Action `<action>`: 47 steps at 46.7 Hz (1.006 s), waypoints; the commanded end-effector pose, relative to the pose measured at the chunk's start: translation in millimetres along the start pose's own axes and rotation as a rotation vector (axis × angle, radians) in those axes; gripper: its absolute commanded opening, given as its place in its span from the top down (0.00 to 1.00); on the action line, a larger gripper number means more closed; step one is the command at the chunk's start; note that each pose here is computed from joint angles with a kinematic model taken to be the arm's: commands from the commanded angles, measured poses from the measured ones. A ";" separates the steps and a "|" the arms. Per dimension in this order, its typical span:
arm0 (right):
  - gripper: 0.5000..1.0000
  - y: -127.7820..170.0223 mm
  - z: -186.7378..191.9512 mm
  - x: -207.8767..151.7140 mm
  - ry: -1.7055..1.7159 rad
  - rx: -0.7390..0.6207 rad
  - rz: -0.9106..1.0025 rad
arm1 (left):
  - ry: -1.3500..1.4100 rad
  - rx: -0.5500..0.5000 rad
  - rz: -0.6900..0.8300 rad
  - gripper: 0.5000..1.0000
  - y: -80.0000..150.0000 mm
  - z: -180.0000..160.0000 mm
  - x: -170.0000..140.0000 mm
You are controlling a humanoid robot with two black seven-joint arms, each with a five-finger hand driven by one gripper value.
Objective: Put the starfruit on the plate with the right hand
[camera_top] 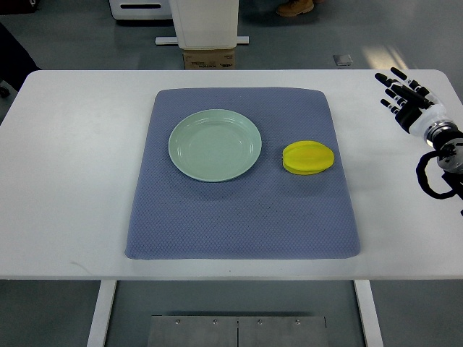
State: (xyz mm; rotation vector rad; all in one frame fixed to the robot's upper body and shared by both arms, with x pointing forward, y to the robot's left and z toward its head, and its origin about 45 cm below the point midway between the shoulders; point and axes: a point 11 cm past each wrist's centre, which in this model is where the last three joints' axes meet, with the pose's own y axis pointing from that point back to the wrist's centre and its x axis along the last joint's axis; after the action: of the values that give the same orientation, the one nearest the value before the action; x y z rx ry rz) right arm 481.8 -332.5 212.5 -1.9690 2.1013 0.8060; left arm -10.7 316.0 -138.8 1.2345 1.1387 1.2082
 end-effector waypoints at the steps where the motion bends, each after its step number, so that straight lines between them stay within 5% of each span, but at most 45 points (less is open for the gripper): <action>1: 0.00 0.2 0.7 0.3 0.000 -0.001 0.000 | 0.002 0.000 0.000 0.00 0.0 0.1 0.3; 47: 0.00 -4.1 -17.8 12.3 0.011 0.052 0.037 | -0.002 -0.001 -0.001 0.00 0.0 1.5 0.2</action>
State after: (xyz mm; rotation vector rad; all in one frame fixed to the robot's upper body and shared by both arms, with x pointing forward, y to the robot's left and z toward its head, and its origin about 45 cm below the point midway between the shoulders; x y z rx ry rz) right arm 488.1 -348.2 220.1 -1.9354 2.1441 0.7545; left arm -9.2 315.9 -138.7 1.2341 1.1369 1.2054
